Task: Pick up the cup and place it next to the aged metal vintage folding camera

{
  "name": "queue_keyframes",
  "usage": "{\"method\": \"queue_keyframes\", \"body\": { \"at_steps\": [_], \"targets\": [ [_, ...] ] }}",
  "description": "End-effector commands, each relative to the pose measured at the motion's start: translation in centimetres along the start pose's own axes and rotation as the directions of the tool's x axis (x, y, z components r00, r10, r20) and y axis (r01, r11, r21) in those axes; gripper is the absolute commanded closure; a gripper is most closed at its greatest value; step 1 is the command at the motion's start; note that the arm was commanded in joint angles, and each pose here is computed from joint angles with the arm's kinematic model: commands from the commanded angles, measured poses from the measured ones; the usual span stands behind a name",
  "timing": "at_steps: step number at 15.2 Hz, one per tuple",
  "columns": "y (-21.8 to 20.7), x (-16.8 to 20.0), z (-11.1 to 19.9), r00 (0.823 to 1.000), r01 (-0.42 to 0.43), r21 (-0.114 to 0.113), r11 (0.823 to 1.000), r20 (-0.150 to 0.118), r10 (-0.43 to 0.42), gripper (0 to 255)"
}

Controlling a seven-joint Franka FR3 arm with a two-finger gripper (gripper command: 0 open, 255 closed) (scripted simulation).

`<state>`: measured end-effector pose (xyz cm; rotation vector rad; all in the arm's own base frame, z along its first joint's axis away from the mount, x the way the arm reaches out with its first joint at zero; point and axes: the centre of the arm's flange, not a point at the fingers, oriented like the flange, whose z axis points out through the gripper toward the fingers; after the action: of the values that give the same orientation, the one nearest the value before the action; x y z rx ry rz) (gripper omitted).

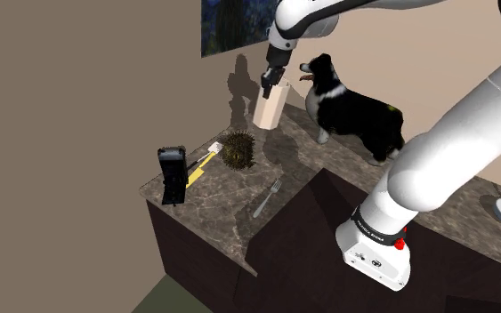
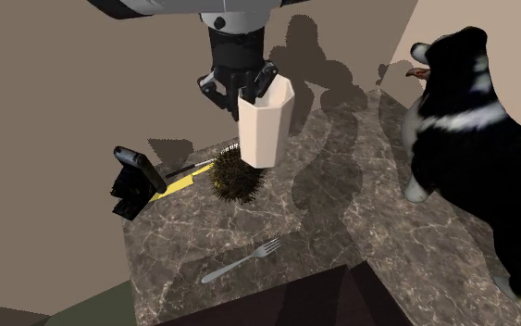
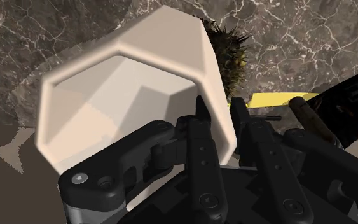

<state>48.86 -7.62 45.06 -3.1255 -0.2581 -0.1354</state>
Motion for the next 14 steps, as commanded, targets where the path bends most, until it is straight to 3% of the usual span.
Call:
{"method": "queue_keyframes", "body": {
  "at_steps": [1,12,14],
  "targets": [
    [-2.6,-0.4,-0.1,1.0,-0.002,-0.001,1.0,-0.001,0.002,255],
    [-18.0,-3.4,-0.5,1.0,-0.002,-0.001,1.0,-0.001,0.002,255],
    [-18.0,-3.5,0.6,1.0,-0.002,-0.001,1.0,-0.001,0.002,255]
  ]
}}
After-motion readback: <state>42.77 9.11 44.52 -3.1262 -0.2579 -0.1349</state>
